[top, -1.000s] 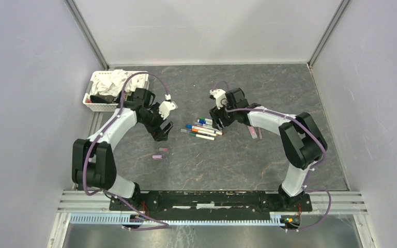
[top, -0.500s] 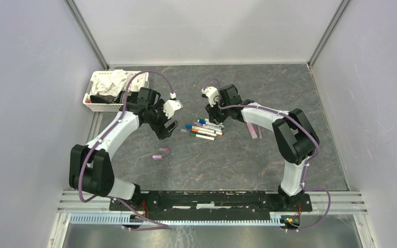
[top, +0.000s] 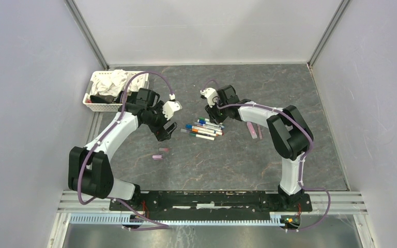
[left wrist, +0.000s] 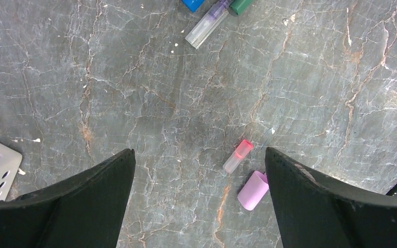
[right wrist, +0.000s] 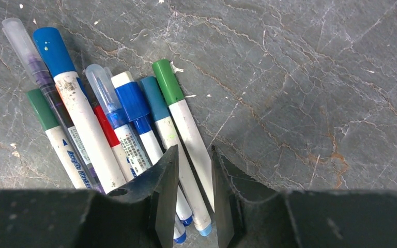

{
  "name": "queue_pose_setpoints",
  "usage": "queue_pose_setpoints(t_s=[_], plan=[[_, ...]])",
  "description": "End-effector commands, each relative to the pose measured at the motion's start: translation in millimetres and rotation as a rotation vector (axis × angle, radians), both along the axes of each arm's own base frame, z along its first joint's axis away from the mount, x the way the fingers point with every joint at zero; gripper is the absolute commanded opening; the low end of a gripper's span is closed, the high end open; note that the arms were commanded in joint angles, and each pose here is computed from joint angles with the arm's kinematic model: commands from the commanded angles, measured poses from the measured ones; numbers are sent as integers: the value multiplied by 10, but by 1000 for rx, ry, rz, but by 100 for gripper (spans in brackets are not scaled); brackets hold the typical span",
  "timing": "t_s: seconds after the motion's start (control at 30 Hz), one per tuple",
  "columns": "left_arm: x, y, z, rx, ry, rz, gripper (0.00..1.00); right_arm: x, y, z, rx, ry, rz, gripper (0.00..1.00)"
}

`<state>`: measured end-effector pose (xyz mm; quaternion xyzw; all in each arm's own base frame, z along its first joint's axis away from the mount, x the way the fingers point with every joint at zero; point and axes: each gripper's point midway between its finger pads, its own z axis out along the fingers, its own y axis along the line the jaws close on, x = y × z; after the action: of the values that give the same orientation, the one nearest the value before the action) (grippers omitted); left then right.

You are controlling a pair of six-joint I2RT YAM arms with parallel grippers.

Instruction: Open the pen caps

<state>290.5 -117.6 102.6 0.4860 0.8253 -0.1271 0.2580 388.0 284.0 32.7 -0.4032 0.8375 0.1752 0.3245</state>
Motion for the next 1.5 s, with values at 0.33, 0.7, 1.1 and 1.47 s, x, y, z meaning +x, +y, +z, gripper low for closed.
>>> queue_pose_setpoints(t_s=[0.33, 0.7, 1.1, 1.47], plan=[[-65, -68, 280, -49, -28, -6, 100, -14, -110, -174, -68, 3, -23, 44], [-204, 14, 470, -33, -88, -31, 100, -42, -101, -24, -31, -33, -33, 0], [-196, -274, 697, -150, -132, -228, 100, -488, 305, 1069, 307, 2, 118, 0], [-398, -453, 782, -226, -179, -478, 93, -1445, 671, 1258, 469, 341, 439, 0]])
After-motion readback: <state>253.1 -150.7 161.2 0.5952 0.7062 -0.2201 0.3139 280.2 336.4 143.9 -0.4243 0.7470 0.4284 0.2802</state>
